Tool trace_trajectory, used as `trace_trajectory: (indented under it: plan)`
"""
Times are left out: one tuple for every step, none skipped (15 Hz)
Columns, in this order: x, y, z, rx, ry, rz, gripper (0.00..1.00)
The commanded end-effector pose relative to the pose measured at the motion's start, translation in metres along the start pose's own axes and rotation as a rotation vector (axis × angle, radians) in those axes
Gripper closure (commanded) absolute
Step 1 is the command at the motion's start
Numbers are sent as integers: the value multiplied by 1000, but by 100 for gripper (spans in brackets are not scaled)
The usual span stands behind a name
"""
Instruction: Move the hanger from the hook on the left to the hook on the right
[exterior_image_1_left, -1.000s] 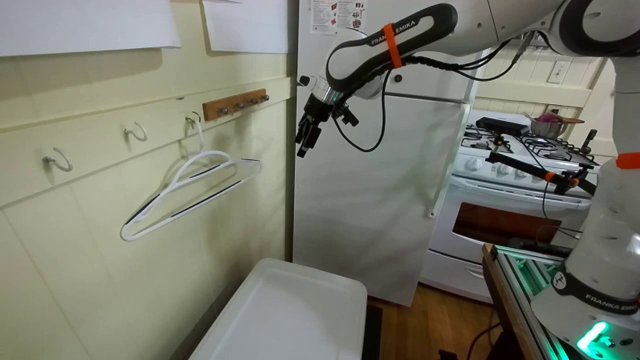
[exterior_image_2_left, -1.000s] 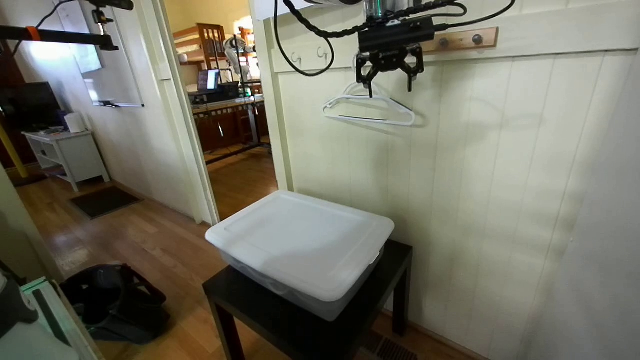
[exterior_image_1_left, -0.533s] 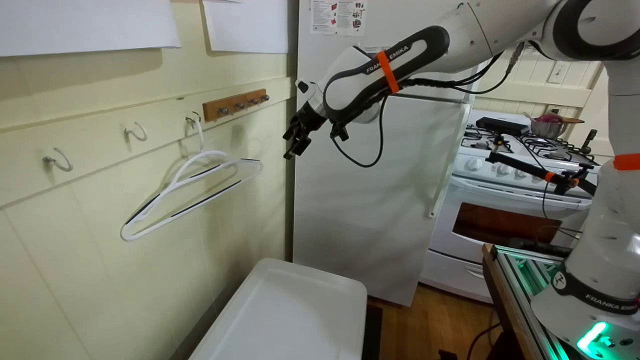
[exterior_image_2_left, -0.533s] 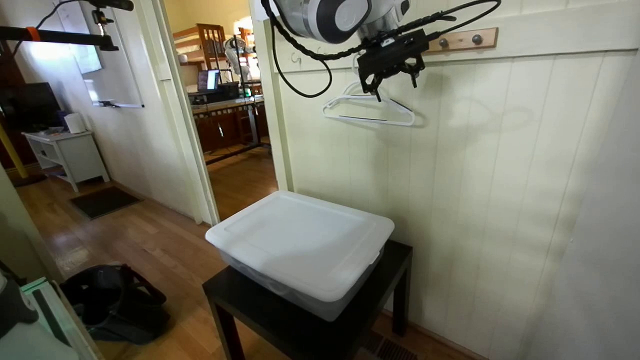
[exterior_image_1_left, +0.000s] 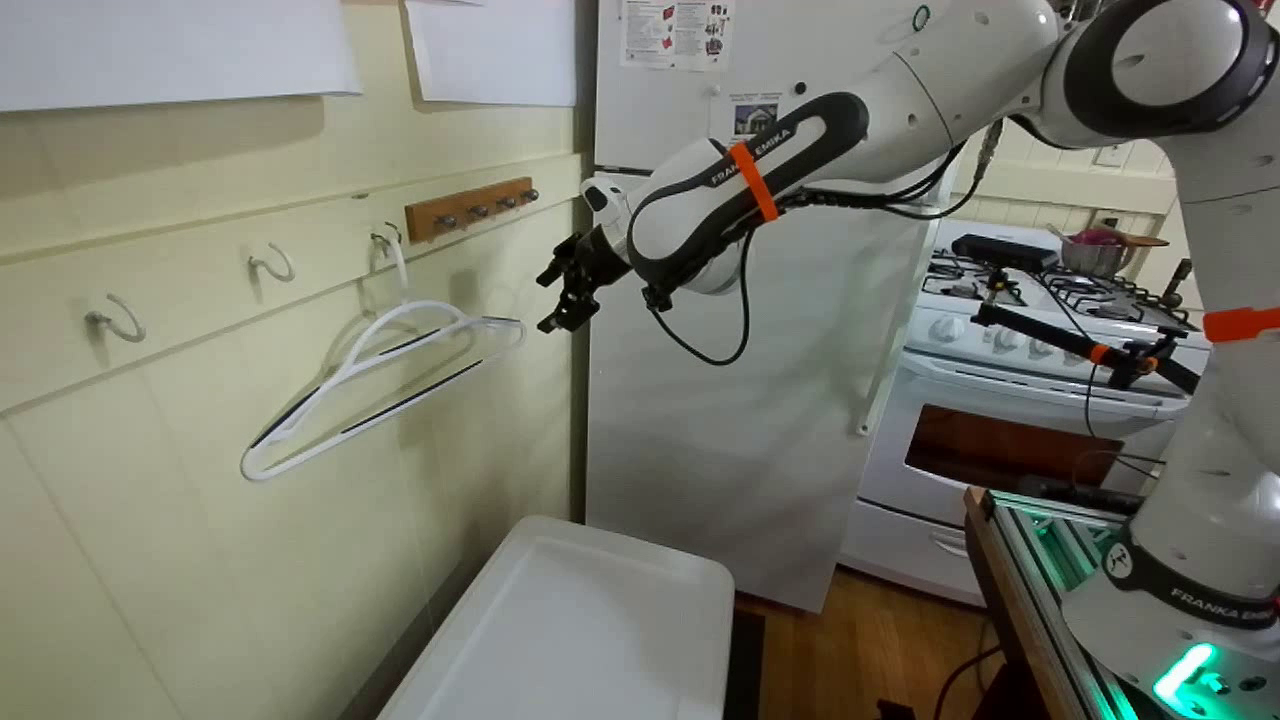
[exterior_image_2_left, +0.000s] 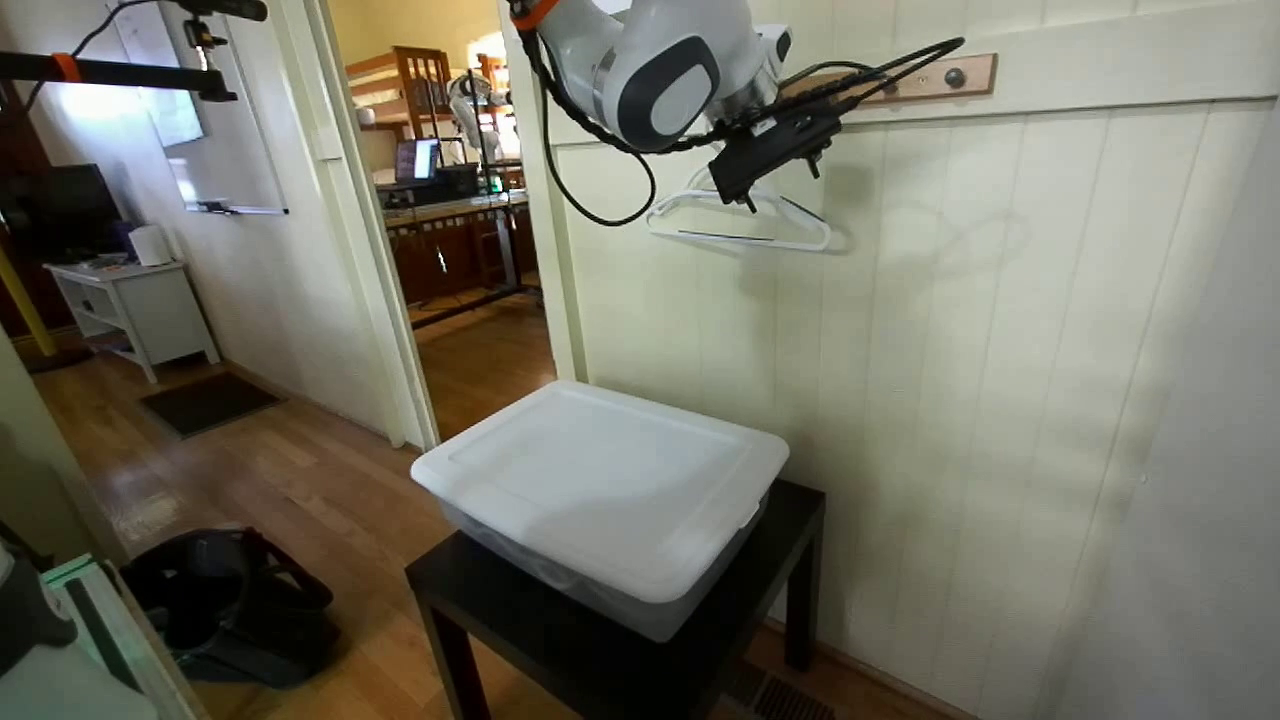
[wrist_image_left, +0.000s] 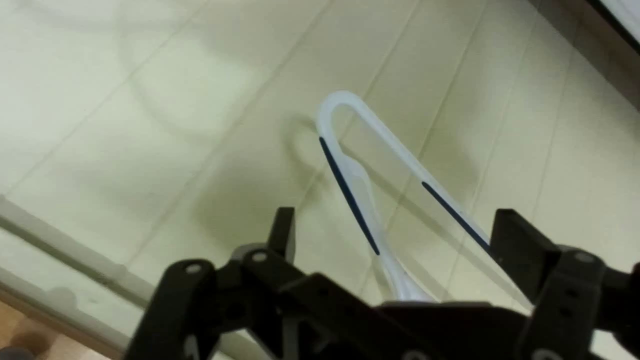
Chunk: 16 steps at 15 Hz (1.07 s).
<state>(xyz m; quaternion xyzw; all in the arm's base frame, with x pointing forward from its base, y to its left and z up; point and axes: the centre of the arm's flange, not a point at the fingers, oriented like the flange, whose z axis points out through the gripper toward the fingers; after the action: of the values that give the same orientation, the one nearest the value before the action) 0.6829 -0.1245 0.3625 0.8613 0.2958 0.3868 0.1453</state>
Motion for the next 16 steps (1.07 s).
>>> trace_trajectory:
  plan:
    - [-13, -4, 20, -48, 37, -14, 0]
    - [-16, -5, 23, -66, 40, -5, 0]
    - [-18, -6, 27, -89, 44, 5, 0]
    - [-20, -6, 31, -103, 46, 10, 0]
    - [-21, -7, 34, -116, 49, 13, 0]
    - [-23, -8, 37, -125, 51, 14, 0]
    - [-24, -9, 40, -131, 53, 15, 0]
    - [-25, -10, 43, -133, 53, 14, 0]
    - [-25, -10, 45, -138, 54, 13, 0]
    - [-26, -11, 48, -138, 54, 10, 0]
    - [-26, -11, 49, -138, 55, 10, 0]
    - [-24, -11, 51, -140, 60, 9, 0]
    - [-22, -10, 52, -141, 65, 6, 0]
    - [-20, -11, 53, -142, 70, 0, 3]
    - [-18, -11, 54, -142, 75, -6, 25]
    - [-16, -12, 55, -143, 78, -16, 28]
